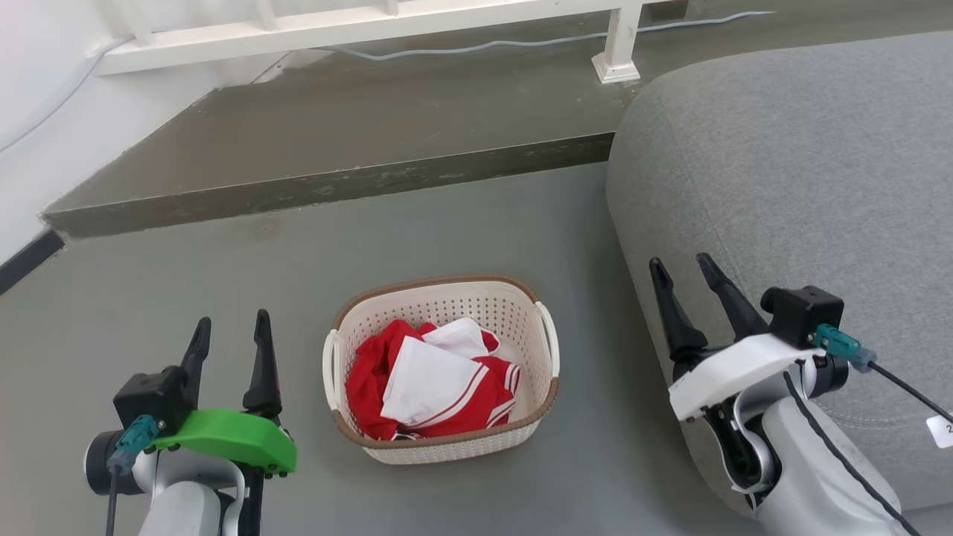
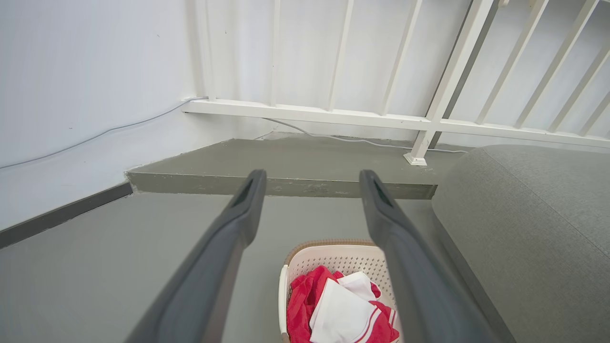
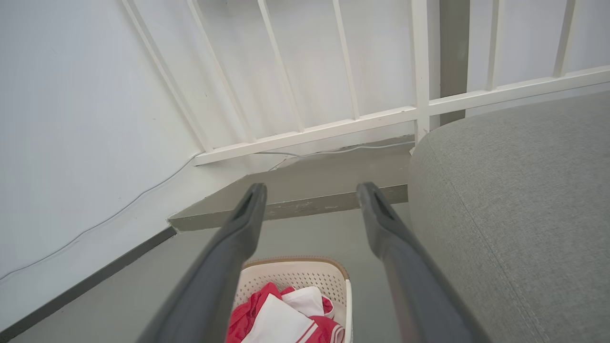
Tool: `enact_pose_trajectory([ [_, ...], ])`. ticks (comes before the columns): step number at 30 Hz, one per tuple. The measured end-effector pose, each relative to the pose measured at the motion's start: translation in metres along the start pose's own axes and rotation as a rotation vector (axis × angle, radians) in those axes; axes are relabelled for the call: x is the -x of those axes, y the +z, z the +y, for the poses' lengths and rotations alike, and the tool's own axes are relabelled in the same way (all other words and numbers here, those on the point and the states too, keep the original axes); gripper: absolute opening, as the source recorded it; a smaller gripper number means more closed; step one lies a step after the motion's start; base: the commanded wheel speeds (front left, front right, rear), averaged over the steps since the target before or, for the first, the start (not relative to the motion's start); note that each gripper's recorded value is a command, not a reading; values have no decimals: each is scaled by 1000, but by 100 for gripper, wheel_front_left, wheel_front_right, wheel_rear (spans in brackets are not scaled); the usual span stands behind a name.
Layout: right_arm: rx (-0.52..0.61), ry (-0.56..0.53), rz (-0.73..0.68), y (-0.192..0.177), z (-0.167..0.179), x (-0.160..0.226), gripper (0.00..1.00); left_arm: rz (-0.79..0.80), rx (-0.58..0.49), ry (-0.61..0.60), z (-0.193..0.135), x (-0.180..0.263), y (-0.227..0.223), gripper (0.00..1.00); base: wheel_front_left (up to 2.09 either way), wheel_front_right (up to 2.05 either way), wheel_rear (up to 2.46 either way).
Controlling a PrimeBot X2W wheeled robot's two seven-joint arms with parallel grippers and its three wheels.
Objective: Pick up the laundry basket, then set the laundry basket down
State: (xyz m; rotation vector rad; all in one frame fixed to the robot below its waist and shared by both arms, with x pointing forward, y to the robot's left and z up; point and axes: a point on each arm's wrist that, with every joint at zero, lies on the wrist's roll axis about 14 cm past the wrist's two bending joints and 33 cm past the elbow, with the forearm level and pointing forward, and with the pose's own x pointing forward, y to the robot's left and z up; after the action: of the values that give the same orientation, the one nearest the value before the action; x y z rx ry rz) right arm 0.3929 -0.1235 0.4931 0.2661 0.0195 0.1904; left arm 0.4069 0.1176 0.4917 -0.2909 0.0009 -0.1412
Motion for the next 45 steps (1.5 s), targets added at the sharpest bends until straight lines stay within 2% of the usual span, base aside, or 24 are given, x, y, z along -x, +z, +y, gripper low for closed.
enact_pose_trajectory([
  [45, 16, -10, 3, -6, 0, 13, 100, 3, 18, -9, 1, 15, -3, 100, 0, 0, 0],
])
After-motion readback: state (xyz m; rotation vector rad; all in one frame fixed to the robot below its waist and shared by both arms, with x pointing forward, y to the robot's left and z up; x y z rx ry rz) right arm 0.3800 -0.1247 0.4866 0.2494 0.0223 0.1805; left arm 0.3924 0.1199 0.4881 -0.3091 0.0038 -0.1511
